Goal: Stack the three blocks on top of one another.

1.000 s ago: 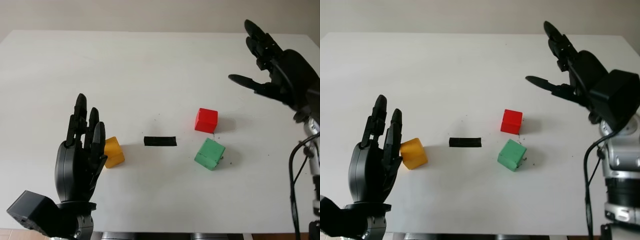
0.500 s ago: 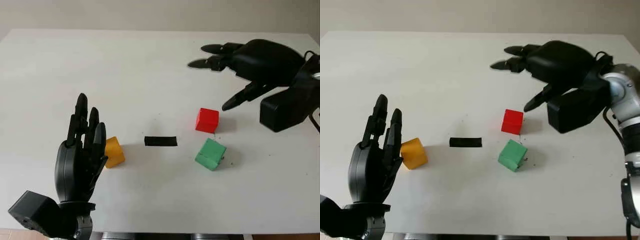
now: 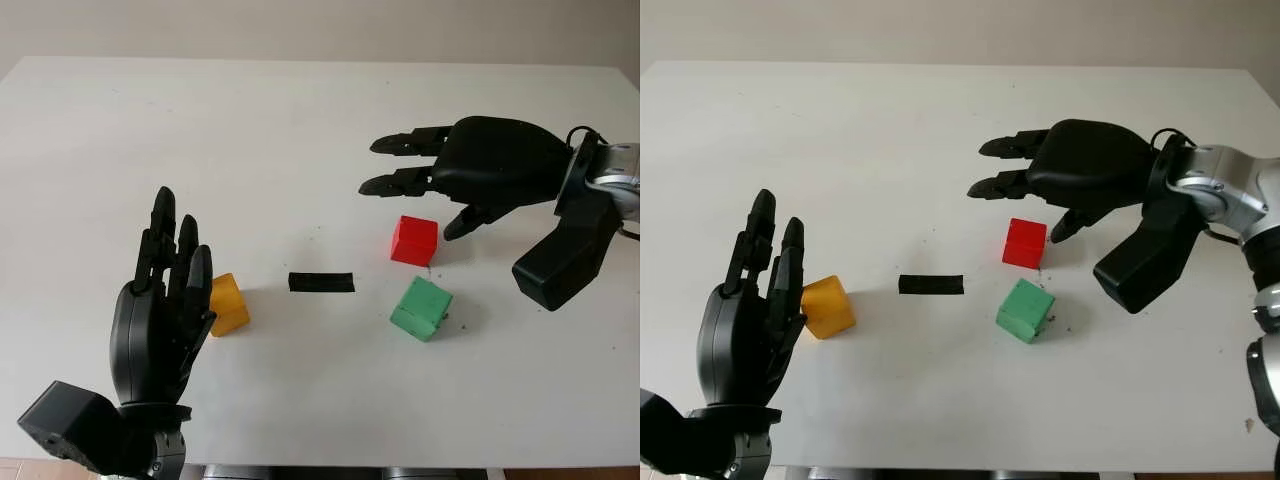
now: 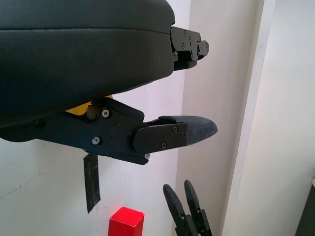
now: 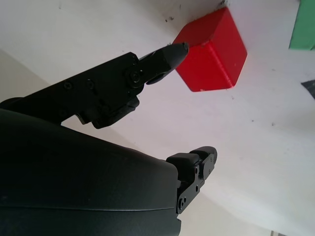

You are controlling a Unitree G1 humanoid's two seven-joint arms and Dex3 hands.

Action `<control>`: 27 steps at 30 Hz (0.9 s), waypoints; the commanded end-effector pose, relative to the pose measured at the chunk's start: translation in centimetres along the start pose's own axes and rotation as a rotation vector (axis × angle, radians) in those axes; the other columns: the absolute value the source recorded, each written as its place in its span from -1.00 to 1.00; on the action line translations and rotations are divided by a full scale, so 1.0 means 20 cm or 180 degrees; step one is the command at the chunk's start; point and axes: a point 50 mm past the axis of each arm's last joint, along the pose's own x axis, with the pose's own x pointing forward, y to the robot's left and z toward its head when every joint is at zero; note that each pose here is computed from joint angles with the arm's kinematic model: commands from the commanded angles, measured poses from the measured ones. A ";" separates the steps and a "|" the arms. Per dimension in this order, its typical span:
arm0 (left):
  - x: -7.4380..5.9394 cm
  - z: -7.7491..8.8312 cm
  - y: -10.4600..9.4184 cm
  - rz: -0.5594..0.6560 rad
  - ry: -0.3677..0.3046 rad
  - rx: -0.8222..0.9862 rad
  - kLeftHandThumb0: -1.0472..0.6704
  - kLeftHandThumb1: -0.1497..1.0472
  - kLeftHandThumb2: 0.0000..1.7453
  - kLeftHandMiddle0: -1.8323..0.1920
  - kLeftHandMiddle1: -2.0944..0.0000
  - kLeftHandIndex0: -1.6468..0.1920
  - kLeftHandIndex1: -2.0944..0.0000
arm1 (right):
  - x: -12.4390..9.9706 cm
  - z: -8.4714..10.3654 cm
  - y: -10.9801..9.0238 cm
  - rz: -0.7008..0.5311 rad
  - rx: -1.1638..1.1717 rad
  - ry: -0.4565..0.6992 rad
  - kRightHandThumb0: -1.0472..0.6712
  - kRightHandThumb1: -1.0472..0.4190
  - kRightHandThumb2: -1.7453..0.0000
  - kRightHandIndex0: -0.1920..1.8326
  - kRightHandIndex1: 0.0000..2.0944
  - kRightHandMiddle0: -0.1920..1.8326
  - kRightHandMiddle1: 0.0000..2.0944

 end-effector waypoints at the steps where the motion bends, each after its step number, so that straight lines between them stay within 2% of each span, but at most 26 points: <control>1: -0.01 0.01 0.01 0.0008 -0.0019 0.0028 -0.33 1.00 -0.47 0.81 0.95 0.79 0.95 | -0.02 -0.01 0.02 0.0051 -0.0009 0.0006 -0.12 -0.76 0.92 -0.62 -0.95 -0.44 -0.90; 17: -0.02 0.01 0.01 0.0011 -0.0007 0.0033 -0.33 1.00 -0.48 0.81 0.95 0.79 0.95 | -0.03 0.02 0.13 0.0328 -0.0054 -0.0094 -0.14 -0.83 0.93 -0.67 -0.96 -0.47 -0.93; 27: -0.02 0.01 0.01 0.0002 0.0008 0.0040 -0.33 1.00 -0.49 0.81 0.95 0.79 0.95 | -0.03 0.00 0.14 0.0482 -0.0113 -0.0020 -0.15 -0.88 0.93 -0.72 -0.97 -0.51 -0.95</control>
